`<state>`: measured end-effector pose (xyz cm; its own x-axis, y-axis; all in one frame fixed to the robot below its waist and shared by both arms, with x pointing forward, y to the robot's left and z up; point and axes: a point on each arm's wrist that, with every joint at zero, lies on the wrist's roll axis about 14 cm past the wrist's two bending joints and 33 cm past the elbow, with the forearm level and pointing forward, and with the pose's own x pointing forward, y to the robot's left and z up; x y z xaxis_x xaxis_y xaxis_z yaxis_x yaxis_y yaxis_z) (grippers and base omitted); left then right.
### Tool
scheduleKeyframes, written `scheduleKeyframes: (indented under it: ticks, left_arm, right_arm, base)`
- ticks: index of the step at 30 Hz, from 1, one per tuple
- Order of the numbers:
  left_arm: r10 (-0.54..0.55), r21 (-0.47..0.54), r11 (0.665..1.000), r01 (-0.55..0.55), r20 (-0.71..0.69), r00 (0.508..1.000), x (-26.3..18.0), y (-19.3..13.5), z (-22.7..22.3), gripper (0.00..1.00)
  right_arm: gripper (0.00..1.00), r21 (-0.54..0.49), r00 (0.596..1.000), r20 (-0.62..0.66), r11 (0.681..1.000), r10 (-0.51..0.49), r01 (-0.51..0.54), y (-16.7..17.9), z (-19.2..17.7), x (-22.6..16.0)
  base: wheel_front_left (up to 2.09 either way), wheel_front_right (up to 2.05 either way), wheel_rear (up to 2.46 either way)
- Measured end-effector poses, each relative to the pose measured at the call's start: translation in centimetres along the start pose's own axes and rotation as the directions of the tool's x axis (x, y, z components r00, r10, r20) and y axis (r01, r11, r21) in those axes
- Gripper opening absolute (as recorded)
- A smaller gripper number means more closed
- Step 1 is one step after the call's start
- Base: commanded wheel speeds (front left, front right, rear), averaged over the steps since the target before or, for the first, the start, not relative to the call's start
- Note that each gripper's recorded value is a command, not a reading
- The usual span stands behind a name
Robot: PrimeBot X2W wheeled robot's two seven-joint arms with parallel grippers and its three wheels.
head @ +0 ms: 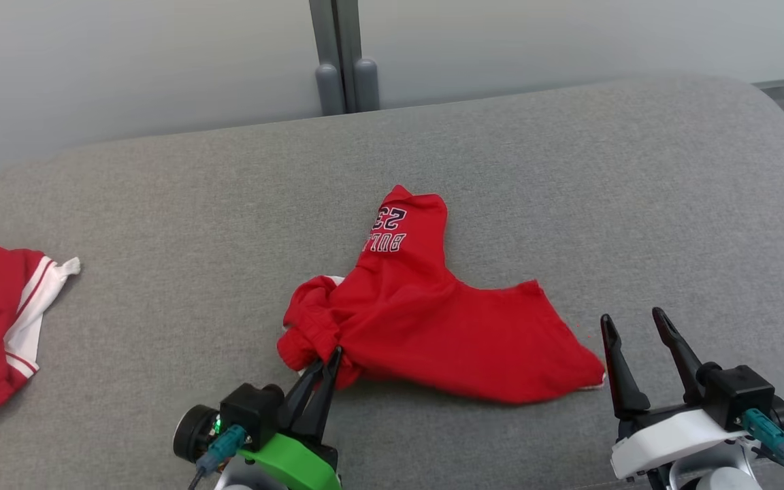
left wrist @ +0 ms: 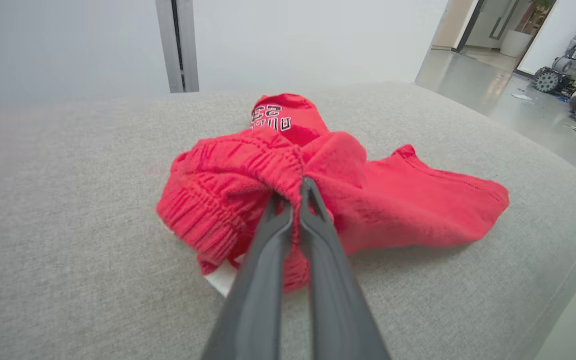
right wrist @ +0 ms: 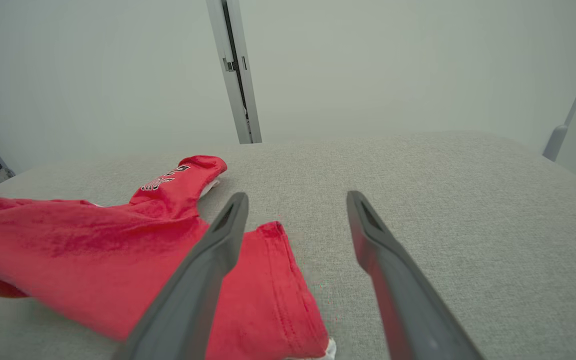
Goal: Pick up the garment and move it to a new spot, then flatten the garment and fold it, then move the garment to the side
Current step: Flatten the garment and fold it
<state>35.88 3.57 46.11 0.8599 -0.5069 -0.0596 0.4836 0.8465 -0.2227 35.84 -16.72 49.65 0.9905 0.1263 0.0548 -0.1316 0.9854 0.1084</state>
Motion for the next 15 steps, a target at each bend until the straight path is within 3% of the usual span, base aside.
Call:
scheduleKeyframes:
  ticks: [6,15]
  left_arm:
    - [-0.023,0.041,0.999,0.022,0.013,1.000,-2.7,-0.7,0.6,0.00]
    - [-0.053,-0.004,0.999,0.052,-0.061,0.997,-4.9,-2.5,-0.9,0.00]
  right_arm:
    - [1.00,0.005,1.000,-0.007,1.000,0.028,-0.028,0.9,-0.3,0.4]
    - [1.00,0.009,0.998,-0.011,0.998,0.065,-0.065,2.1,-0.5,0.9]
  base:
    - [0.00,0.00,0.00]
    - [0.00,0.00,0.00]
